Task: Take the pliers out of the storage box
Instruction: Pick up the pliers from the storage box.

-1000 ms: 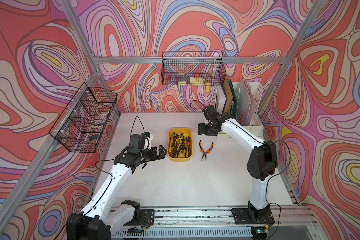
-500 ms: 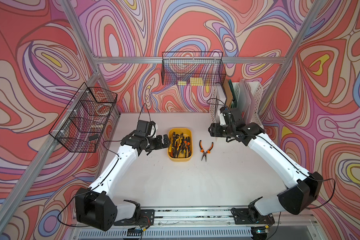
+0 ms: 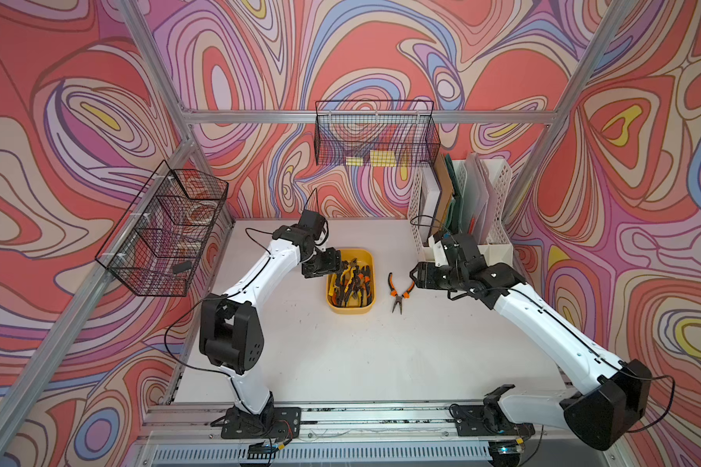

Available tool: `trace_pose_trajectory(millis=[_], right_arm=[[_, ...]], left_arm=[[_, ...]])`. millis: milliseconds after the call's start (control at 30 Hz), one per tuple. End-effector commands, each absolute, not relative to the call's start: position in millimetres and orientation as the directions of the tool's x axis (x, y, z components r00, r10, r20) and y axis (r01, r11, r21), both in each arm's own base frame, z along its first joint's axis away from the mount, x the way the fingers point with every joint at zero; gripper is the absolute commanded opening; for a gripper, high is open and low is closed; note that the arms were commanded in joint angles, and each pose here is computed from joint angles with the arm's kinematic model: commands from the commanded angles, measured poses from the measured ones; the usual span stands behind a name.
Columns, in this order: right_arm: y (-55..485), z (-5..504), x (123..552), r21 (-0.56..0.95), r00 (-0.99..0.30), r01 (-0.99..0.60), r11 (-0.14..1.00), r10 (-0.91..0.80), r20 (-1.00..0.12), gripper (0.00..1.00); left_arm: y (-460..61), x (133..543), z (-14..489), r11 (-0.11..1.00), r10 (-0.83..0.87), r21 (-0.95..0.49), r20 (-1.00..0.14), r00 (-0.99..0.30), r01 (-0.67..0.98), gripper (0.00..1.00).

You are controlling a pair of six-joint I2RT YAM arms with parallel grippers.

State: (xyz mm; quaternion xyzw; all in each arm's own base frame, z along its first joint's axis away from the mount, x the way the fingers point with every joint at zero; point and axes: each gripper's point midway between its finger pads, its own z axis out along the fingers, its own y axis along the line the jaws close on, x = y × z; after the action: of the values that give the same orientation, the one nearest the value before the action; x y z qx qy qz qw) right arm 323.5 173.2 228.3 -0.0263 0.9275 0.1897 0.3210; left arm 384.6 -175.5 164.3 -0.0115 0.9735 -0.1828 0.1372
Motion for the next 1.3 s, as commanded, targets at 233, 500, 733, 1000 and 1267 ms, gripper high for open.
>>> trace_pose_trajectory(millis=[233, 500, 733, 1000, 1267], right_arm=[[182.9, 199.7, 318.6, 0.406, -0.827, -0.147, 0.902, 0.114, -0.551, 0.62], [187.0, 174.5, 309.2, 0.454, -0.862, -0.107, 0.885, 0.145, -0.486, 0.59], [187.9, 173.3, 310.2, 0.451, -0.865, -0.110, 0.886, 0.138, -0.483, 0.59], [189.0, 171.8, 311.4, 0.444, -0.869, -0.115, 0.889, 0.127, -0.479, 0.59], [189.1, 167.8, 312.7, 0.436, -0.873, -0.112, 0.893, 0.121, -0.472, 0.58]], left_arm=[[-188.2, 408.2, 140.7, 0.954, -0.054, -0.301, -0.212, -0.976, 0.013, 0.71], [-191.0, 429.1, 121.8, 0.967, -0.032, -0.256, -0.177, -0.984, 0.015, 0.66], [-190.9, 434.2, 99.3, 0.975, -0.033, -0.224, -0.118, -0.992, -0.006, 0.64], [-189.4, 439.3, 78.9, 0.980, -0.048, -0.194, -0.085, -0.995, -0.030, 0.60], [-191.6, 444.5, 68.7, 0.980, -0.061, -0.195, -0.083, -0.995, -0.044, 0.38]])
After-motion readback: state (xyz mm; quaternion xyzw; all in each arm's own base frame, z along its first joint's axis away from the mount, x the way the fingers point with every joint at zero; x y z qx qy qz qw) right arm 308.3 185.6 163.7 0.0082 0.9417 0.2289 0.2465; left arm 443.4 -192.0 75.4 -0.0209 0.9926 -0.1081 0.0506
